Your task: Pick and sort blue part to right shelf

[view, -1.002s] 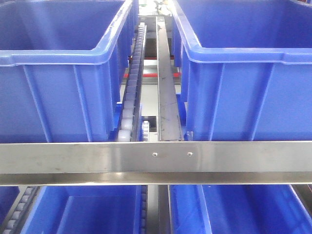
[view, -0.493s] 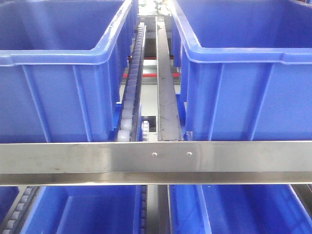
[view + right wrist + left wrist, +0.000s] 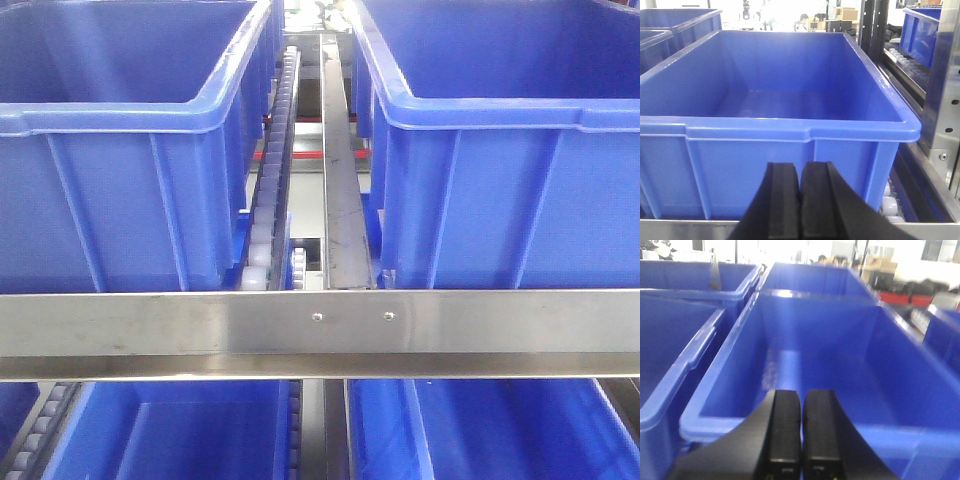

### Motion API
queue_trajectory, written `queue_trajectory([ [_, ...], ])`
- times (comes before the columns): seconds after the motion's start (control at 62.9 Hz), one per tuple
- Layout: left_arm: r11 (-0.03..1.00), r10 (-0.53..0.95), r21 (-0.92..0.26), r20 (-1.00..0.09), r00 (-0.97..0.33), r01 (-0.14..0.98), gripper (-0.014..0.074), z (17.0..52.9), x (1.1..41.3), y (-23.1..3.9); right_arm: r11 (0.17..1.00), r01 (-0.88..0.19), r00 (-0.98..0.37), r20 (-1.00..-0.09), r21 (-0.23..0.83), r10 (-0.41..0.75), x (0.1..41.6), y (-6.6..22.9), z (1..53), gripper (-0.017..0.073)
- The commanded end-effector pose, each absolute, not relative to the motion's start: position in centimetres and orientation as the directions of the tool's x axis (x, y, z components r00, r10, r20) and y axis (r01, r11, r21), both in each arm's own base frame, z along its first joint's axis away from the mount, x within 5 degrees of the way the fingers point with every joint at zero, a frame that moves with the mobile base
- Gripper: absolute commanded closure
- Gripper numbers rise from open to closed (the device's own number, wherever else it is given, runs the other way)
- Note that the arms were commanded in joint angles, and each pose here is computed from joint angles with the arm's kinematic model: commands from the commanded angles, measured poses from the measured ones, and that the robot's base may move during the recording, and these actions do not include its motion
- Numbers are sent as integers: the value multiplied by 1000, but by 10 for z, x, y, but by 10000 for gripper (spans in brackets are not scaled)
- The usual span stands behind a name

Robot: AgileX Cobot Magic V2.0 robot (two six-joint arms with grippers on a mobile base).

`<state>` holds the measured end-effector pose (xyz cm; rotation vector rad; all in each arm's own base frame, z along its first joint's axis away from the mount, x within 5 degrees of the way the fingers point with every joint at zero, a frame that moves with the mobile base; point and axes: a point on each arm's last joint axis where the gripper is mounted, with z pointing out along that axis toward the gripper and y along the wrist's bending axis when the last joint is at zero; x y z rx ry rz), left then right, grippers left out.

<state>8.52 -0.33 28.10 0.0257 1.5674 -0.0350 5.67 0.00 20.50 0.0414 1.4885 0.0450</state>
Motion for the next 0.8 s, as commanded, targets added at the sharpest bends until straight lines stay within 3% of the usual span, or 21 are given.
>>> queue_trajectory([
  [0.0,994,99,102,-991,93,35,470,284,84,-4,998,-11,216,-975,55,56,52,0,221,514],
  [0.159,994,46,57,-993,111,95,470,260,71,-7,998,-11,216,-975,55,56,52,0,221,514],
  [0.572,995,29,51,-968,249,82,470,218,53,-5,998,-11,216,-975,55,56,52,0,221,514],
  [0.779,995,31,49,-979,200,87,470,215,54,-5,998,-11,214,-975,55,56,52,0,221,514],
])
